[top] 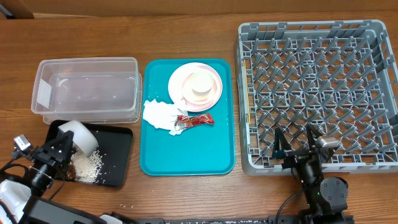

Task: Sort waste into correct bins and load items into the dishwasher
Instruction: 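Tilt the bowl with the left gripper to dump rice onto the black tray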

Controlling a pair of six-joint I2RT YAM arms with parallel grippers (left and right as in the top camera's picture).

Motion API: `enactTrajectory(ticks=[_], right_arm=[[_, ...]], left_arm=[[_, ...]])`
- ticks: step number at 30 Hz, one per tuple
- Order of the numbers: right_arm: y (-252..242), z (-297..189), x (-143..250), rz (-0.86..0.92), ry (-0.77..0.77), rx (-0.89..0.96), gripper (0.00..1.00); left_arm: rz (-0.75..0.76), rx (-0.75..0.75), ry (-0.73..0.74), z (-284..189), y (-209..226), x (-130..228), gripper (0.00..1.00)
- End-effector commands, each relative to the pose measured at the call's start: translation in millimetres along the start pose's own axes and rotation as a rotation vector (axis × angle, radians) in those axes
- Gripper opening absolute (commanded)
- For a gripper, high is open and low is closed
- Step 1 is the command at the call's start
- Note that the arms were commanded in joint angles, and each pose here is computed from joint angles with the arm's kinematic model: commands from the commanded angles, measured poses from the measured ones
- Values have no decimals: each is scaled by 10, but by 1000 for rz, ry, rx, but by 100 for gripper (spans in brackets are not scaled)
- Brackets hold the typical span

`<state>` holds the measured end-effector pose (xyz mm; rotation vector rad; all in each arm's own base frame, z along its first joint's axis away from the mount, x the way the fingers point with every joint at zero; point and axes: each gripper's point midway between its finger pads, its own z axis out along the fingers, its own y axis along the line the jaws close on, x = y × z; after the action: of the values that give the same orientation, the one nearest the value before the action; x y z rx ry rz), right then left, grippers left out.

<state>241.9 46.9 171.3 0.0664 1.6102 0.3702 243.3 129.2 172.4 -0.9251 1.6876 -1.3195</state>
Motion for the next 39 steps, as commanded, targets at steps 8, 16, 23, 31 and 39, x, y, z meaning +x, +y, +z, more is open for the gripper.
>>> enactTrajectory(ticks=[8, 16, 23, 31, 39], right_arm=[[-14, 2, 17, 1, -4, 3, 100], [-14, 2, 17, 1, -4, 3, 100], [-14, 2, 17, 1, -4, 3, 100], [-16, 2, 16, 1, -4, 4, 100], [-15, 2, 17, 1, -4, 3, 100]], left_arm=[[-35, -149, 24, -32, 239, 82, 4], [-35, -185, 36, -42, 297, 118, 4], [85, 64, -7, -16, -142, 120, 4], [100, 101, -16, -19, -212, 203, 4], [63, 145, -105, -159, -301, 111, 4]])
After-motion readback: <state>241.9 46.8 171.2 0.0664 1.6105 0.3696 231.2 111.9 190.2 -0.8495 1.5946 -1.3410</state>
